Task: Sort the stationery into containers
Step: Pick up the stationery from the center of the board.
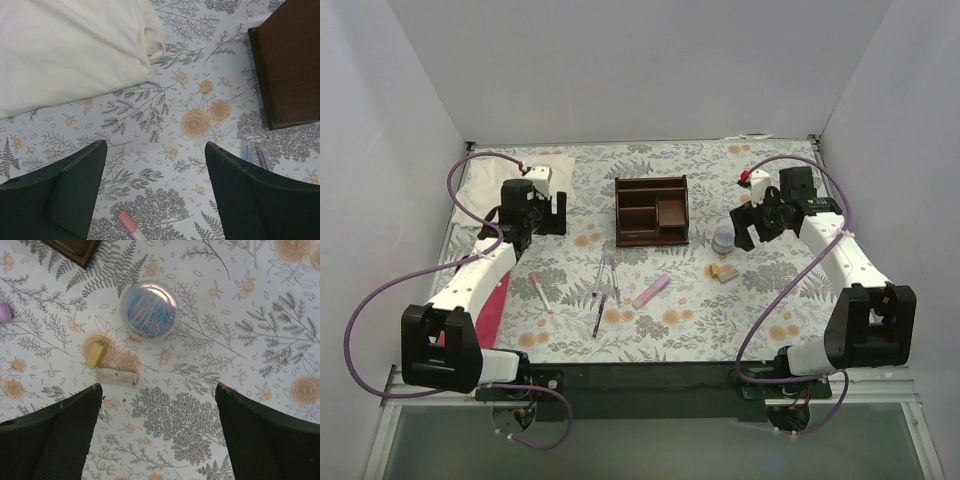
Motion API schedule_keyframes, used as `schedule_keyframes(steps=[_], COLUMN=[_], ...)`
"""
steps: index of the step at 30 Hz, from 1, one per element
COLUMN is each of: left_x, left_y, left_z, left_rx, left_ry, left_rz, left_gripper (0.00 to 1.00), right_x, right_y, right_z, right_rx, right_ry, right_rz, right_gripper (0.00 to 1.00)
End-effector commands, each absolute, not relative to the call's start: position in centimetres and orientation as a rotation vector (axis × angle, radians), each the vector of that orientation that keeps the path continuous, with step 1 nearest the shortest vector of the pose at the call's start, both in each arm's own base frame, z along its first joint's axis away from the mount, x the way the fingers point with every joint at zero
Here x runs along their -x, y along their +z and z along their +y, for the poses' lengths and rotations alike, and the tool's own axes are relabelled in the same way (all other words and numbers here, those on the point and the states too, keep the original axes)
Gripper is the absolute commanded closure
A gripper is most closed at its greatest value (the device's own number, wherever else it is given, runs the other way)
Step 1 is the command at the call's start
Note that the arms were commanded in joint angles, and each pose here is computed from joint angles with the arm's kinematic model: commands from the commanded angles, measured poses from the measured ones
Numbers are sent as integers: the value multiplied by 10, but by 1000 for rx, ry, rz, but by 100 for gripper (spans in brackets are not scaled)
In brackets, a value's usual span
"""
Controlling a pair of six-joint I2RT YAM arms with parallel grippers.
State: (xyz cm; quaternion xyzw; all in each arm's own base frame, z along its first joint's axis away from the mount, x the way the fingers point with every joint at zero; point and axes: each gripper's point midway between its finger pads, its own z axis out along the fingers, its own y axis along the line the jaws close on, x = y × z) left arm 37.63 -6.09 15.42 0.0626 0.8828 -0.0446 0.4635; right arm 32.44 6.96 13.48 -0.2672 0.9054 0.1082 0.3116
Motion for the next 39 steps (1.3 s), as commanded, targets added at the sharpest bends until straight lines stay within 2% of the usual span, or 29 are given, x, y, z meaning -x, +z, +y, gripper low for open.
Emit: schedule_keyframes(steps=[1, 10, 19, 39], left_x=[-383, -378, -377, -375], left_y=[168, 170, 167, 162], left_z=[-54, -50, -47, -48], left_rx=[-173, -173, -183, -171], left_ry=[-49, -30, -5, -24], left_rz=[2109, 2114, 2124, 2129], left_gripper=[21, 21, 20, 21], right_x=[-343, -372, -372, -372], right_y=[159, 124, 81, 67], right_z=[108, 129, 137, 129], right_rx=[980, 1127, 1259, 1294], right_ry=[455, 500, 477, 385], right_rz=[2128, 2205, 2339, 2402], right_gripper=[2, 2, 3, 6])
